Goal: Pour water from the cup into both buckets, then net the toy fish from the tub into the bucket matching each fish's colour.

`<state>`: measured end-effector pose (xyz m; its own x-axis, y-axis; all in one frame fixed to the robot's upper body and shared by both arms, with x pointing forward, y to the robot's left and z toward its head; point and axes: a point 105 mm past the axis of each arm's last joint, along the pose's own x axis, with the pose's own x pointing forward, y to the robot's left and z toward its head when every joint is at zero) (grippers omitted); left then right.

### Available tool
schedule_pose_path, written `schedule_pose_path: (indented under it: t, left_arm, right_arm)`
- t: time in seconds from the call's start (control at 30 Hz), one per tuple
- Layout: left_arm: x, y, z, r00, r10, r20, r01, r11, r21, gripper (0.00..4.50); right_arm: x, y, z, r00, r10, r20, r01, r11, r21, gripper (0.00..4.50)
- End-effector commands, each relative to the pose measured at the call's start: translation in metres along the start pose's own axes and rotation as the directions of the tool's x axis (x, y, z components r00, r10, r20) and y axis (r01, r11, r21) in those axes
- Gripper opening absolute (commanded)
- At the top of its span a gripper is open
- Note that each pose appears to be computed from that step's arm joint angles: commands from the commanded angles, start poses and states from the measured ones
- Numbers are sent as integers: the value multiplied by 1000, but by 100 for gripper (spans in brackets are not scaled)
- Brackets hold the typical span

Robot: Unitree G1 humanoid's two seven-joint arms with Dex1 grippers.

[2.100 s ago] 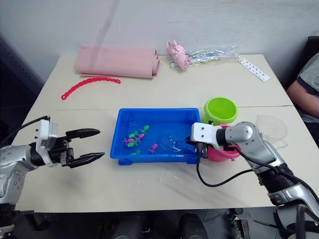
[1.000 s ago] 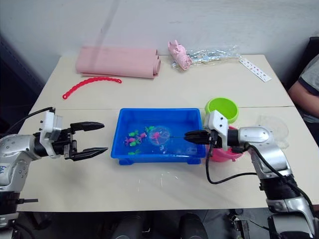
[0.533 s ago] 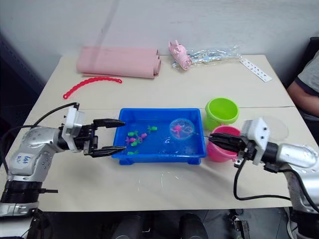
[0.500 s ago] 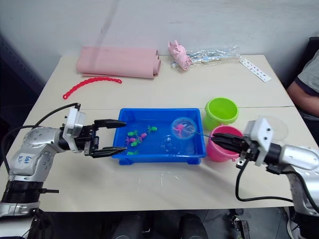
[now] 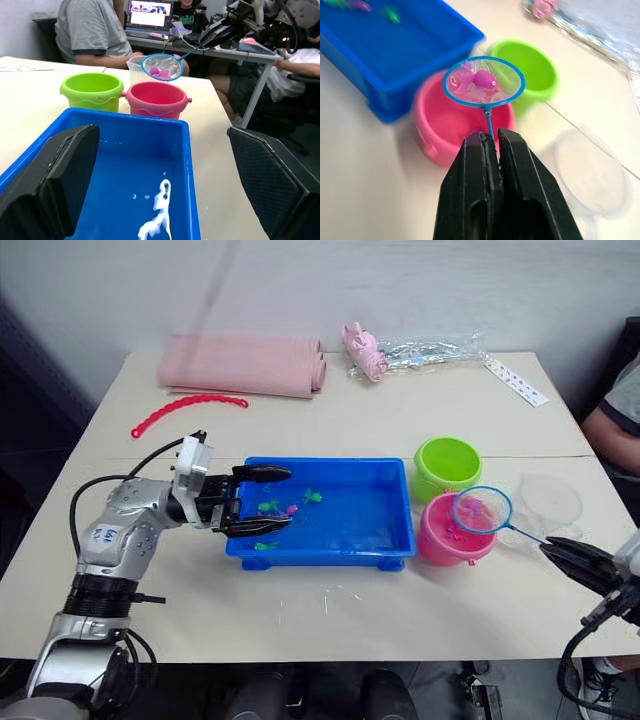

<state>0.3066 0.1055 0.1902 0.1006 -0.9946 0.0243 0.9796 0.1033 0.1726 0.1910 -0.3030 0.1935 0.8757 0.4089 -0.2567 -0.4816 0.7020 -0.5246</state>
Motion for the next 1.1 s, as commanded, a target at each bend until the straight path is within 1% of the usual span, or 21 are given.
schedule_pose_path:
  t: [0.03, 0.1, 0.23, 0.27, 0.3, 0.37, 0.4, 0.5, 0.53, 0.6, 0.63, 0.67, 0.73, 0.9, 0.97, 1.07, 1.1]
  left_arm:
    - [4, -1, 3, 1000, -10, 10, 9, 1000, 22, 449]
    - [5, -2, 2, 1000, -13, 11, 12, 1000, 18, 449]
    - [6, -3, 0, 1000, -14, 13, 14, 1000, 14, 449]
    - [7, -4, -1, 1000, -15, 13, 14, 1000, 13, 449]
    - [7, -4, -1, 1000, -20, 11, 20, 1000, 2, 449]
    - [8, -4, -2, 1000, -23, 8, 23, 1000, -7, 449]
    - [9, -4, -1, 1000, -22, 8, 23, 1000, -6, 449]
    - [10, -2, 0, 1000, -24, 7, 24, 1000, 0, 449]
    - [11, -2, 0, 1000, -25, 6, 25, 1000, 1, 449]
    - [11, -2, 0, 1000, -25, 5, 25, 1000, 2, 449]
    - [11, -1, 0, 1000, -25, 4, 25, 1000, 3, 449]
    - [11, -1, 0, 1000, -24, 3, 24, 1000, 3, 449]
    - [10, -1, -1, 1000, -21, -1, 21, 1000, 1, 449]
    - [10, -3, -3, 1000, -26, -5, 26, 1000, -1, 449]
    - [10, -5, -3, 999, -37, -6, 37, 999, -1, 449]
    - [11, -6, -2, 999, -51, -6, 51, 999, -4, 449]
    - [12, -6, -2, 999, -53, -4, 53, 999, -8, 449]
  right_arm:
    - [-5, -9, -2, 995, -99, -33, 91, 977, -193, 0]
    - [-2, -11, -7, 987, -151, -50, 132, 953, -272, 0]
    - [6, -9, -6, 977, -213, -16, 182, 869, -461, 0]
    - [8, -5, -7, 979, -206, -8, 176, 856, -487, 0]
    - [9, 3, -8, 986, -165, -9, 134, 827, -546, 0]
    - [10, 17, -16, 995, -77, -60, 18, 748, -664, 0]
    - [9, 21, -21, 995, -57, -82, -16, 717, -697, 0]
    - [4, 10, -21, 990, -131, -42, 49, 626, -778, 0]
    - [3, 9, -21, 989, -143, -27, 66, 607, -792, 0]
    - [1, 11, -22, 989, -147, 1, 81, 541, -837, 0]
    - [-1, 12, -25, 988, -151, 0, 81, 530, -844, 0]
    - [-2, 15, -26, 990, -143, 13, 83, 497, -863, 0]
    - [-4, 17, -25, 988, -149, 45, 110, 469, -876, 0]
    - [-2, 18, -21, 983, -158, 98, 155, 404, -902, 0]
    - [-1, 18, -22, 982, -160, 98, 155, 401, -903, 0]
    - [0, 18, -20, 983, -151, 103, 152, 362, -920, 0]
    - [2, 19, -22, 986, -138, 89, 135, 375, -917, 0]
